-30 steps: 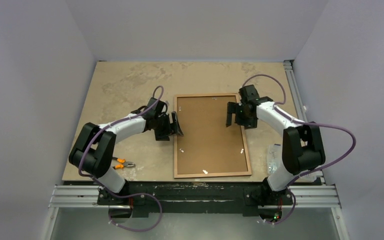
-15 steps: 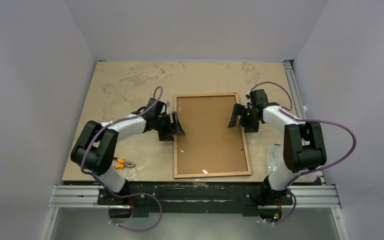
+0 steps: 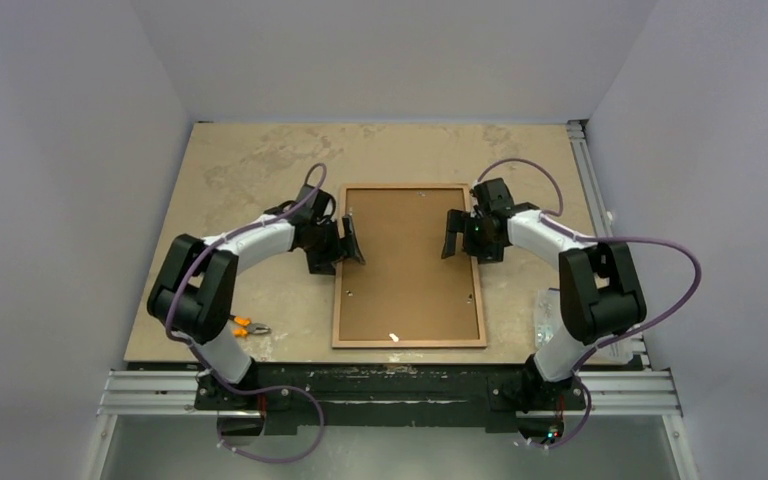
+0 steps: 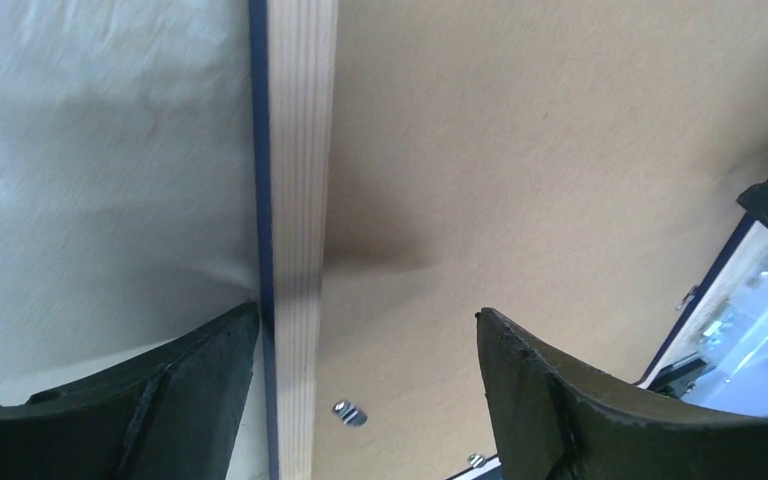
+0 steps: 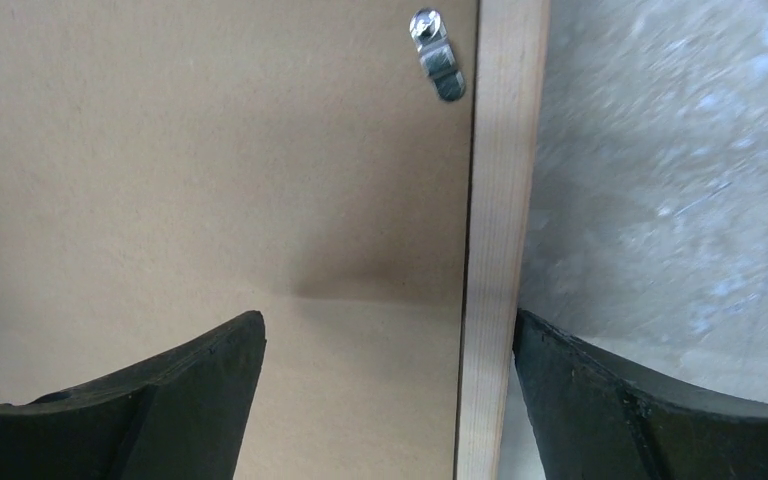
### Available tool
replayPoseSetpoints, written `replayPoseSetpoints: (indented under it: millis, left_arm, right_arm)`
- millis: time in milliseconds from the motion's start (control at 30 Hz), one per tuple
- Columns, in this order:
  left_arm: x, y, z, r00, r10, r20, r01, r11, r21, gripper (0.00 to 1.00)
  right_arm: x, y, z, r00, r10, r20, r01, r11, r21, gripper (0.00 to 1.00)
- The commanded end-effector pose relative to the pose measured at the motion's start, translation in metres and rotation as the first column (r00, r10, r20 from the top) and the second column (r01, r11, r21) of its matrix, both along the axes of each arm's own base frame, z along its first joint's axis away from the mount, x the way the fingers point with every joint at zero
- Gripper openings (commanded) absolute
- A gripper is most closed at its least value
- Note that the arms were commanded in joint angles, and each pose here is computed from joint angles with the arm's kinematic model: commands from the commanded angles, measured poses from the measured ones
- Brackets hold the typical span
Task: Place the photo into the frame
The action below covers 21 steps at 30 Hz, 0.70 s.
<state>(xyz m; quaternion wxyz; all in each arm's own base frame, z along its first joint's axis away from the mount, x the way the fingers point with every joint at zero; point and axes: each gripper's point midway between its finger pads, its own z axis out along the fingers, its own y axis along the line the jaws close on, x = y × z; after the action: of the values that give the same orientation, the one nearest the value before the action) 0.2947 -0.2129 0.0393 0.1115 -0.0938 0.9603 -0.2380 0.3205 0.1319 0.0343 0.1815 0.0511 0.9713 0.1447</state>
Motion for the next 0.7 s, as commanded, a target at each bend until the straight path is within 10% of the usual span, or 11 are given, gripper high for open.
replayPoseSetpoints:
  millis: [0, 667]
  left_arm:
    - [-0.028, 0.024, -0.003, 1.0, -0.013, 0.02, 0.012, 0.997, 0.08, 0.79]
    - [-0.115, 0.047, -0.011, 1.0, -0.019, 0.025, 0.016, 0.991, 0.133, 0.6]
  right_arm:
    - [-0.024, 0.008, 0.015, 0.999, 0.036, -0.007, -0.036, 0.999, -0.037, 0.92]
    - [-0.108, 0.141, 0.071, 0.919, 0.384, 0.088, -0.378, 0.923, -0.071, 0.88]
